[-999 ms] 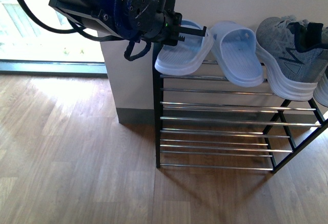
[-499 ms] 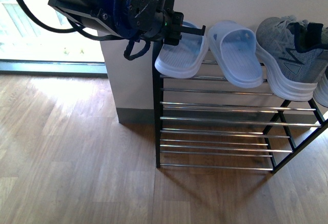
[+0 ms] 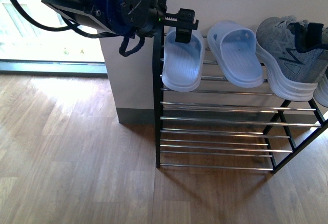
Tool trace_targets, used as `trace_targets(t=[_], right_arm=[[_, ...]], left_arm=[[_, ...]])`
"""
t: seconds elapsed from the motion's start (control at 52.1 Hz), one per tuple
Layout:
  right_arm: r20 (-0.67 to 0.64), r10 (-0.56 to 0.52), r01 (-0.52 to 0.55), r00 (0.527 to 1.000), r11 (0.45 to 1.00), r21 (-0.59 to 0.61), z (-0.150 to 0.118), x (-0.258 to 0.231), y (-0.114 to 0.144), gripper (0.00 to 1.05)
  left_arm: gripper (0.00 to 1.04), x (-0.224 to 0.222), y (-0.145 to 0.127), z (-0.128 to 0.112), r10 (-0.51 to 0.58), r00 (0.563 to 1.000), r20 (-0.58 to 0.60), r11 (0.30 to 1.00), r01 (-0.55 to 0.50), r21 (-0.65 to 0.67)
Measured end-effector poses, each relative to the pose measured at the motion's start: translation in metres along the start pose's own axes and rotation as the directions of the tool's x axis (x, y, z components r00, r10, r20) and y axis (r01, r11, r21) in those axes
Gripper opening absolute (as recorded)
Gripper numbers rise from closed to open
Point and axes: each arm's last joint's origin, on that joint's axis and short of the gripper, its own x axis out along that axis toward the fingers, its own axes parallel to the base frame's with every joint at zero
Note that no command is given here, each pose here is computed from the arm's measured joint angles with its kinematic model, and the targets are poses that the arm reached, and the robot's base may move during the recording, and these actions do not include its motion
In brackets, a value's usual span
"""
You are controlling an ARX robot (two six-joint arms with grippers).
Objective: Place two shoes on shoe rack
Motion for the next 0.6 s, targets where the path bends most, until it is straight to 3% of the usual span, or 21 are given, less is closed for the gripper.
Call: trace_targets(t=[0.038,0.365,0.595], right_arm=[[0.000,0.000,0.000,1.000,1.000,0.000,0.000,0.000,0.000,0.95],[0.000,0.000,0.000,1.000,1.000,0.000,0.000,0.000,0.000,0.95],[0.000,0.000,0.000,1.000,1.000,0.000,0.000,0.000,0.000,0.95]], left_arm=[[0.97,-0.001,0.002,0.004,0.008,1.000,0.008,1.000,-0.008,-0.003],[0.95,-0.065,0.004,0.081,-0.024,0.983,0.182,0.999,0.027,-0.017],[0.95,-0.120,0.013,0.075,0.022,0.987,0.161,1.000,-0.019,-0.018]])
